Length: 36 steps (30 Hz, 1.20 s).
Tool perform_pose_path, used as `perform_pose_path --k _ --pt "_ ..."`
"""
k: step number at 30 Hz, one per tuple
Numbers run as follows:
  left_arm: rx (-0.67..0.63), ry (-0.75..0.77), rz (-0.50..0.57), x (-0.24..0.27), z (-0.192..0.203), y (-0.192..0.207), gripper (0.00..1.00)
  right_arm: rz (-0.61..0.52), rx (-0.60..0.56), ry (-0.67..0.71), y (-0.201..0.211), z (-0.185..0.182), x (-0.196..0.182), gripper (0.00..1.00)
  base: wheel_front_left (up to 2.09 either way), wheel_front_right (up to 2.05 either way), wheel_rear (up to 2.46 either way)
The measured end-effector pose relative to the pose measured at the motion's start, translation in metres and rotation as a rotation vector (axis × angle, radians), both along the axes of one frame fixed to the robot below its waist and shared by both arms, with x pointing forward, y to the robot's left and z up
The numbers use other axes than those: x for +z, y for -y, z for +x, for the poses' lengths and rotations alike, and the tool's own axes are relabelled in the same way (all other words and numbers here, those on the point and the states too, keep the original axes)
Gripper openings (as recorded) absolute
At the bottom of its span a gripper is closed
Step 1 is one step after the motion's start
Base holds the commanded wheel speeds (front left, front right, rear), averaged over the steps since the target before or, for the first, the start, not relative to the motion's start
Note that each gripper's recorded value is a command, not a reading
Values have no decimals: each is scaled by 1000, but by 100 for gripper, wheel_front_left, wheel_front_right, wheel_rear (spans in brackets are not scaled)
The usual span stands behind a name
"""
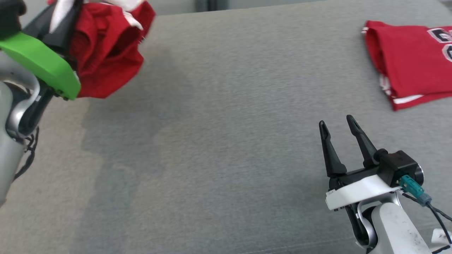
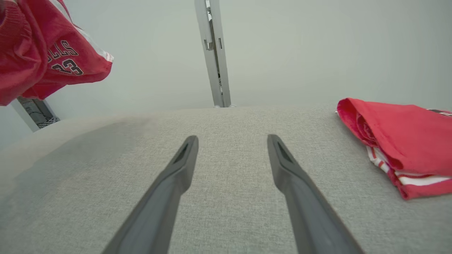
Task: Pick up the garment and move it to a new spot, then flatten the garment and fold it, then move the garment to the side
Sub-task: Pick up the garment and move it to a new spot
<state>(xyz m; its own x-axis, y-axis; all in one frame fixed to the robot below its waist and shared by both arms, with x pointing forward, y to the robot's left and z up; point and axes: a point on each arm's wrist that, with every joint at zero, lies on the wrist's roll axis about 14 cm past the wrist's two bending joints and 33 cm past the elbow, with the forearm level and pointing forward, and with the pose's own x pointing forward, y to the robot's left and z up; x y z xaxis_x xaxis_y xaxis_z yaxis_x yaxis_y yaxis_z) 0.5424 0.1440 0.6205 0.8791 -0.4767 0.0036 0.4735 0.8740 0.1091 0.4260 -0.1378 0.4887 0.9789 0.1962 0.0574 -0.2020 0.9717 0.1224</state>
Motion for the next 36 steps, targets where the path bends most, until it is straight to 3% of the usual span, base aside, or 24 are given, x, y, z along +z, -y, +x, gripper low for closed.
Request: perform_pose_path --k 7,13,23,24,25,29,36 --pt "-267 -18 27 -2 -18 101 0 -12 -146 40 48 -25 20 100 0 0 0" --pt "-470 -87 72 -36 -37 176 0 -25 -258 60 84 -42 30 100 0 0 0" --pt "-578 -224 175 -148 -31 216 0 -46 -316 -3 104 -33 9 100 0 0 0" --pt "-580 -233 178 -157 -31 217 38 -48 -315 -10 104 -31 7 100 0 0 0" --pt "-583 -234 188 -168 -30 219 100 -51 -315 -21 104 -29 3 100 0 0 0" --pt "-555 -199 134 -181 -25 223 100 -56 -307 -57 102 -24 -11 100 0 0 0" --pt "-386 -169 12 -182 -31 200 100 -54 -263 -93 86 -24 -25 100 0 0 0"
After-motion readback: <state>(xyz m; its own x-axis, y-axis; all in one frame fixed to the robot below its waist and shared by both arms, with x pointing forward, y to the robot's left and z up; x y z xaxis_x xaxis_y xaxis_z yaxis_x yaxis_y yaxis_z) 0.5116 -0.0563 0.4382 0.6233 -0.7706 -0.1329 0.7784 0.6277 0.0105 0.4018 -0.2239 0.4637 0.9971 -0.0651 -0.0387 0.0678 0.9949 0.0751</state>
